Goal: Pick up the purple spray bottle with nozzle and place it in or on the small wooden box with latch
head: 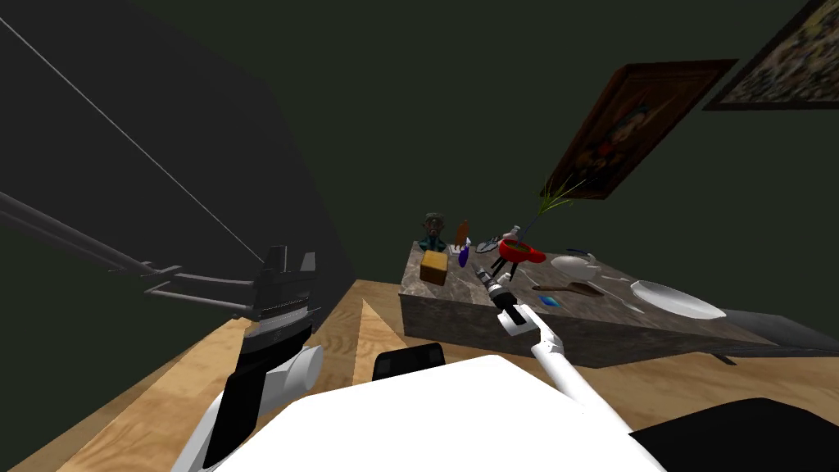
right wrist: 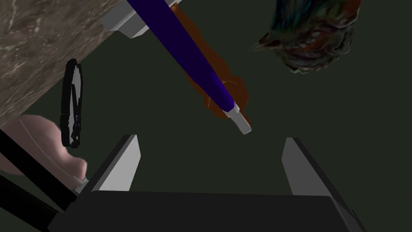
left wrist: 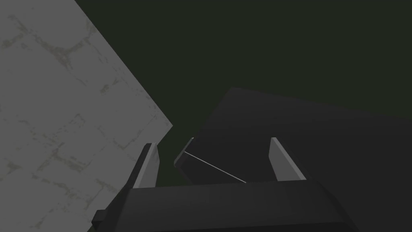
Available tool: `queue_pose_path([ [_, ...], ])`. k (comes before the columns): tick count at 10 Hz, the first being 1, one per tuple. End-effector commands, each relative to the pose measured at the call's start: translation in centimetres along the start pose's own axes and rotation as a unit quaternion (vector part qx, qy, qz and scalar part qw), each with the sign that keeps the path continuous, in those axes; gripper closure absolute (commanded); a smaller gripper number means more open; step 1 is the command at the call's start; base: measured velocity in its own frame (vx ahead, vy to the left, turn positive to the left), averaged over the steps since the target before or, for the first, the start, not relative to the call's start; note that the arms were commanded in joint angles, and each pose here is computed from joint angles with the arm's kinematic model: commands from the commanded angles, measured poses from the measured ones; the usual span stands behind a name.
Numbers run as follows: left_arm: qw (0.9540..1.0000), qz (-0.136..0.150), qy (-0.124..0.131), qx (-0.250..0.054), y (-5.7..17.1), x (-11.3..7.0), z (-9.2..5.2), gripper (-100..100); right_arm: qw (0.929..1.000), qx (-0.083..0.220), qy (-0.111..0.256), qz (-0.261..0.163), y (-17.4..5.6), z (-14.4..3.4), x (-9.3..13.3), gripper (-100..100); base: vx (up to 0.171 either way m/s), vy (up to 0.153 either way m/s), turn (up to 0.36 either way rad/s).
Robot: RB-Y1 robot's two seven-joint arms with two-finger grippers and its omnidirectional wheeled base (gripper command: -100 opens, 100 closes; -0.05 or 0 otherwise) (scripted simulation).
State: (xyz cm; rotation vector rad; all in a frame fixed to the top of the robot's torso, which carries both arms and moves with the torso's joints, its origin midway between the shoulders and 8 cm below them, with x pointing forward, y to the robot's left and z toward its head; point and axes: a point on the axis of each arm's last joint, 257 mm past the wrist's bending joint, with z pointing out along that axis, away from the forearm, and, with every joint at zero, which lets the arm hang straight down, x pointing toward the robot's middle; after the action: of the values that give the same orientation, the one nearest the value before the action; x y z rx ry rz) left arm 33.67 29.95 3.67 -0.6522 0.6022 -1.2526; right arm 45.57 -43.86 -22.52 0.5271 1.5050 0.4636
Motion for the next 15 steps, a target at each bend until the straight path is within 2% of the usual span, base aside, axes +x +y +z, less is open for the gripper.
queue_pose_path([
  [1,1.0000,0.000,0.000,0.000,0.0,0.0,0.0,0,0.9993,0.020,0.006,-0.031,-2.1,0.4,-0.5,-100,0.020,0.067,0.125],
  [2,1.0000,0.000,0.000,0.000,0.0,0.0,0.0,0,0.9992,0.022,0.007,-0.031,-2.2,0.4,-0.4,-100,0.012,0.052,0.050],
  [4,1.0000,0.000,0.000,0.000,0.0,0.0,0.0,0,0.9946,0.059,0.017,-0.084,-5.7,0.7,-1.7,-100,0.011,0.079,0.130],
  [7,1.0000,0.000,0.000,0.000,0.0,0.0,0.0,0,0.9812,0.108,0.026,-0.158,-10.1,0.9,-4.4,-100,0.033,0.105,0.140],
  [9,1.0000,0.000,0.000,0.000,0.0,0.0,0.0,0,0.9691,0.141,0.031,-0.200,-13.0,0.7,-6.4,-100,0.026,0.101,0.132],
  [10,1.0000,0.000,0.000,0.000,0.0,0.0,0.0,0,0.9691,0.141,0.031,-0.200,-13.0,0.7,-6.4,-100,0.008,0.055,0.026],
  [13,1.0000,0.000,0.000,0.000,0.0,0.0,0.0,0,0.9510,0.179,0.035,-0.250,-16.0,0.3,-9.4,-100,0.023,0.050,0.104],
  [14,1.0000,0.000,0.000,0.000,0.0,0.0,0.0,0,0.9510,0.179,0.035,-0.250,-16.0,0.3,-9.4,-100,0.011,0.051,0.011],
  [15,1.0000,0.000,0.000,0.000,0.0,0.0,0.0,0,0.9455,0.189,0.035,-0.263,-16.7,0.2,-10.2,-100,0.005,0.043,0.046],
])
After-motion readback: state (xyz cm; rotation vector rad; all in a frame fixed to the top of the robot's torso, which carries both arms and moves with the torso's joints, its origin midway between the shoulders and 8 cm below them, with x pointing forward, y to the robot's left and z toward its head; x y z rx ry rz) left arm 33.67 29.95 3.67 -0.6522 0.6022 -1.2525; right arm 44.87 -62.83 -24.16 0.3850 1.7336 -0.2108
